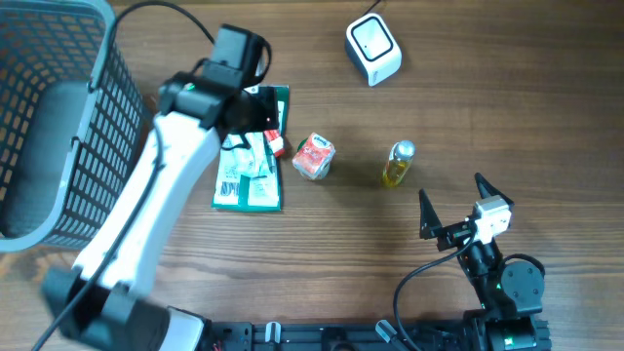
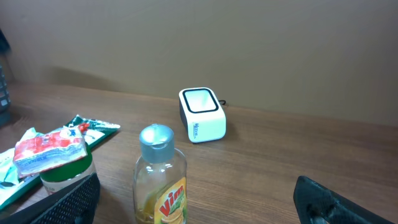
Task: Scan the item barcode
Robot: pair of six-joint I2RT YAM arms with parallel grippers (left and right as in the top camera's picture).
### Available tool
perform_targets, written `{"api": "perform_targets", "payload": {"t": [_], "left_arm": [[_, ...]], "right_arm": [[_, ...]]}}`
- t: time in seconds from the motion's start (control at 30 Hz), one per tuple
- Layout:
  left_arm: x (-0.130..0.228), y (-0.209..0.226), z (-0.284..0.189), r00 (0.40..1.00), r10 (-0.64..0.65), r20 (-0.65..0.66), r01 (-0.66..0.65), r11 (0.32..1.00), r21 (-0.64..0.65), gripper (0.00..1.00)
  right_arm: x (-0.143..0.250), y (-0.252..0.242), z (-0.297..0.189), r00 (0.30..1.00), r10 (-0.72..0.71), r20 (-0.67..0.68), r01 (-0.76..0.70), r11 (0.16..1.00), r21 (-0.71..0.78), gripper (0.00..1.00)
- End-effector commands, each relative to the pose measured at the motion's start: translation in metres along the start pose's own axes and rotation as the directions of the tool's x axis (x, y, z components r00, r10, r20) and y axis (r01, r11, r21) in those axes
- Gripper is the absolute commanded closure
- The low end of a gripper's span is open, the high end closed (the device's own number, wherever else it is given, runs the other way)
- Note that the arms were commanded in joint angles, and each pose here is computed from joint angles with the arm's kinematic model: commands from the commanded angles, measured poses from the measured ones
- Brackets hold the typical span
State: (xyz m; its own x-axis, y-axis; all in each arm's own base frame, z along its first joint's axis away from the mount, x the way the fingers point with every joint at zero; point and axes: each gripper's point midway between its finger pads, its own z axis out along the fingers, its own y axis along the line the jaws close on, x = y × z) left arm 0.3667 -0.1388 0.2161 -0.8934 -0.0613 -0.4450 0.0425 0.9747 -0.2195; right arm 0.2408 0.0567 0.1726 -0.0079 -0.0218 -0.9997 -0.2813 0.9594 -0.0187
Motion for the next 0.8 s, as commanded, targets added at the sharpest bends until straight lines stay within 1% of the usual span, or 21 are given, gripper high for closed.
{"api": "perform_targets", "payload": {"t": [0.0,0.03,0.07,0.1,0.13,0.17,0.2,0.27,0.3,0.33,0.4,0.47,0.5,0.53,0.57,0.63,0.67,0.77], "left_arm": [[-0.001,-0.063,-0.074,1.000,-0.011,-0.009,0.014,0.871,0.491,0.96],[0.000,-0.073,-0.093,1.000,-0.010,-0.016,0.017,0.806,0.592,0.96],[0.000,-0.081,-0.118,1.000,-0.009,-0.029,0.027,0.707,0.706,0.96],[0.000,-0.087,-0.145,0.999,-0.005,-0.049,0.043,0.585,0.810,0.96],[0.000,-0.087,-0.163,0.997,-0.009,-0.081,0.075,0.495,0.866,0.96],[-0.001,-0.087,-0.173,0.995,-0.010,-0.102,0.095,0.443,0.891,0.96],[-0.002,-0.086,-0.190,0.992,0.002,-0.127,0.118,0.349,0.930,0.96],[-0.001,-0.084,-0.214,0.989,0.043,-0.138,0.126,0.212,0.969,0.96],[-0.002,-0.082,-0.214,0.975,0.020,-0.220,0.210,0.217,0.953,0.96],[-0.002,-0.082,-0.214,0.965,0.008,-0.264,0.256,0.218,0.942,0.96],[0.000,-0.084,-0.214,0.954,0.008,-0.300,0.292,0.217,0.932,0.96],[0.003,-0.088,-0.216,0.954,0.024,-0.300,0.288,0.214,0.933,0.96],[0.005,-0.091,-0.217,0.953,0.034,-0.300,0.286,0.212,0.934,0.96],[0.010,-0.098,-0.219,0.954,0.059,-0.294,0.276,0.208,0.938,0.96],[0.011,-0.101,-0.219,0.955,0.073,-0.286,0.266,0.205,0.942,0.96],[0.014,-0.106,-0.220,0.956,0.095,-0.278,0.255,0.200,0.946,0.96],[0.015,-0.108,-0.220,0.956,0.101,-0.277,0.253,0.199,0.947,0.96],[0.015,-0.108,-0.220,0.955,0.101,-0.278,0.254,0.199,0.947,0.96]], "right_arm": [[0.001,-0.003,0.000,1.000,-0.005,0.000,0.005,1.000,0.013,0.00],[0.001,-0.003,0.000,1.000,-0.004,0.000,0.004,1.000,0.013,0.00],[0.001,-0.003,0.000,1.000,-0.005,0.000,0.005,1.000,0.013,0.00],[0.001,-0.003,0.000,1.000,-0.005,0.000,0.005,1.000,0.013,0.00],[0.001,-0.003,0.000,1.000,-0.005,0.000,0.005,1.000,0.013,0.00],[0.001,-0.003,0.000,1.000,-0.005,0.000,0.005,1.000,0.013,0.00],[0.000,-0.003,0.000,1.000,-0.004,0.002,0.004,1.000,0.013,0.00],[0.000,-0.003,0.000,1.000,-0.004,0.002,0.004,1.000,0.013,0.00],[0.000,-0.002,0.000,1.000,-0.002,0.001,0.002,1.000,0.013,0.00],[0.000,-0.002,0.000,1.000,0.009,0.001,-0.009,1.000,0.010,0.00],[0.000,-0.002,0.000,0.998,0.058,0.003,-0.058,0.998,0.008,0.00],[0.000,0.000,0.000,0.976,0.217,0.001,-0.217,0.976,-0.003,0.00],[0.000,0.000,0.000,0.932,0.363,0.001,-0.363,0.932,-0.004,0.00],[-0.001,0.002,0.000,0.891,0.454,-0.002,-0.454,0.891,-0.014,0.00],[-0.003,0.011,0.000,0.881,0.472,-0.021,-0.473,0.879,-0.066,0.00],[-0.014,0.036,-0.005,0.885,0.461,-0.067,-0.464,0.862,-0.203,0.00],[-0.023,0.043,-0.008,0.881,0.467,-0.073,-0.470,0.848,-0.246,0.00],[-0.074,0.056,-0.022,0.865,0.498,-0.063,-0.488,0.805,-0.337,0.00]]}}
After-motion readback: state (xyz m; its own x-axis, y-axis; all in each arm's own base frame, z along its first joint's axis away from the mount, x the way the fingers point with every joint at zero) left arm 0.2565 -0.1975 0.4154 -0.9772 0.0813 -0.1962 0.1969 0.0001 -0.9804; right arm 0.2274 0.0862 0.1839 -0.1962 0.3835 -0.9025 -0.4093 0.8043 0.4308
